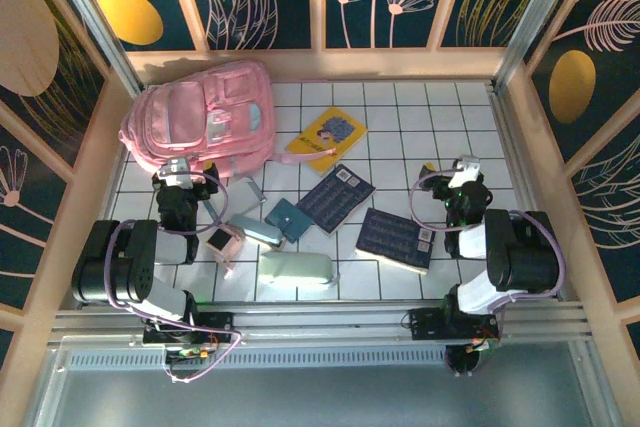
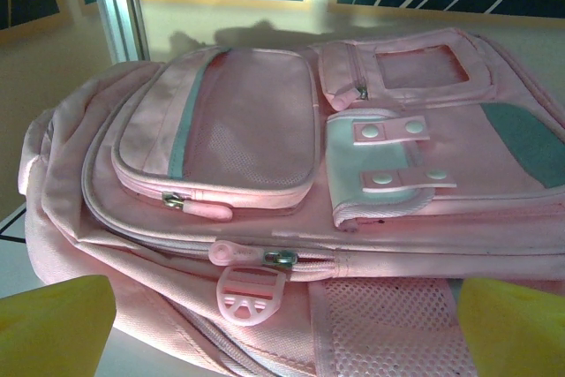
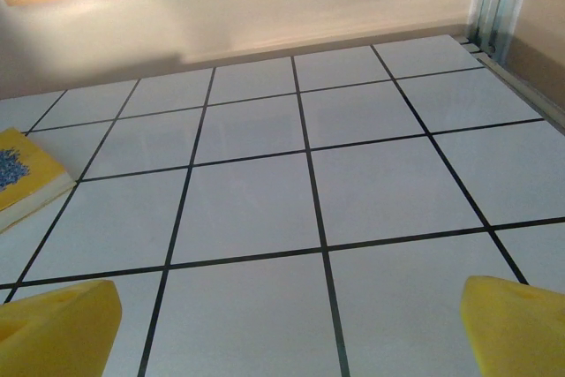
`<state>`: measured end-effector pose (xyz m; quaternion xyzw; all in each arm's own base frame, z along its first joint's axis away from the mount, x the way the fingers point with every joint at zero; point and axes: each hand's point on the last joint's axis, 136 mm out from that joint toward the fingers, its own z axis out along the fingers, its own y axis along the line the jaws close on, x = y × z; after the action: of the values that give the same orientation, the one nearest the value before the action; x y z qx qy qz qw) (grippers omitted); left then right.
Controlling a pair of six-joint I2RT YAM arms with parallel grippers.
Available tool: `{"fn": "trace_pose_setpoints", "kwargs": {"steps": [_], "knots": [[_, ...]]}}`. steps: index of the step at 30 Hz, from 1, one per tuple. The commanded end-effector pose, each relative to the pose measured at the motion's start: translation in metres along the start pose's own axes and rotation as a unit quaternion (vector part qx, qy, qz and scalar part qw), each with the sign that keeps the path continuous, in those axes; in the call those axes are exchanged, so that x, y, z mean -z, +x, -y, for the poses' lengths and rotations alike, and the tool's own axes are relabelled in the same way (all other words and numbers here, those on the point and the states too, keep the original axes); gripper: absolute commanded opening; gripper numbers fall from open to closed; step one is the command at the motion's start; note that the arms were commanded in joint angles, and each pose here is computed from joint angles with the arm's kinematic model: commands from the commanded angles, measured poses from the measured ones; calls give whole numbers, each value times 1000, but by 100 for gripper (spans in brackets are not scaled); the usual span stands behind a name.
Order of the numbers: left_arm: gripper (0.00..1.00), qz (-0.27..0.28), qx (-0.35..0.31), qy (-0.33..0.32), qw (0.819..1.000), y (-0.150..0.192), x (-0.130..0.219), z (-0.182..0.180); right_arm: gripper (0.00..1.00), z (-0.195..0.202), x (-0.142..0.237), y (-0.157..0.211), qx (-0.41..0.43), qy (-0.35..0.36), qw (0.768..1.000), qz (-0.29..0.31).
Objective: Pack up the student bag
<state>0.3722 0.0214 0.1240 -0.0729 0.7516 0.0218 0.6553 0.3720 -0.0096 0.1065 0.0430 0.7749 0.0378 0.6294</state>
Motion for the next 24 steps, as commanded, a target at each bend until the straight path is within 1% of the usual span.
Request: {"fn": "trace_pose_setpoints", "kwargs": {"steps": [1, 3, 4, 5, 6, 7, 8, 10, 11, 13, 15, 17, 18, 19, 20, 21, 22, 24], "knots": [[99, 25, 8, -17, 1000, -23, -4, -3, 99, -5, -3, -16, 2, -14, 999, 28], [99, 11, 12, -40, 999, -41, -6, -9, 99, -11, -3, -26, 8, -19, 999, 26], [99, 15, 9, -42, 999, -53, -4, -9, 99, -16, -3, -35, 15, -19, 1000, 17], [99, 31, 11, -40, 999, -72, 0, -7, 99, -24, -2, -54, 24, -19, 999, 20], [99, 47, 18, -37, 998, -90, 6, -6, 99, -36, 3, -75, 29, -28, 998, 40], [99, 65, 37, -31, 997, -112, 12, -2, 99, -54, 13, -100, 36, -46, 996, 71], [99, 78, 70, -22, 994, -135, 18, 3, 99, -77, 23, -120, 45, -69, 992, 95], [99, 78, 116, -7, 990, -168, 27, 16, 99, -124, 39, -155, 60, -114, 983, 127], [99, 72, 115, 9, 991, -183, 32, 29, 99, -150, 47, -173, 61, -144, 979, 133], [99, 44, 89, 19, 995, -200, 38, 51, 99, -196, 66, -202, 58, -186, 970, 143], [99, 13, 120, 0, 993, -205, 38, 50, 99, -233, 91, -228, 60, -218, 960, 165], [99, -25, 166, -65, 984, -198, 37, 32, 99, -255, 107, -246, 31, -242, 955, 169], [99, -41, 172, -87, 980, -198, 35, 27, 99, -260, 107, -253, -10, -252, 957, 146], [99, -57, 141, -72, 986, -198, 30, 34, 99, -261, 104, -256, -58, -255, 959, 105], [99, -68, 119, -71, 988, -197, 25, 36, 99, -266, 103, -258, -64, -273, 958, 66], [99, -71, 141, -96, 983, -193, 21, 29, 99, -273, 105, -259, -40, -302, 951, 49], [99, -66, 147, -120, 980, -192, 17, 22, 99, -271, 100, -261, -48, -307, 950, 40], [99, -60, 130, -134, 981, -192, 6, 19, 99, -260, 86, -265, -99, -312, 945, 25]]}}
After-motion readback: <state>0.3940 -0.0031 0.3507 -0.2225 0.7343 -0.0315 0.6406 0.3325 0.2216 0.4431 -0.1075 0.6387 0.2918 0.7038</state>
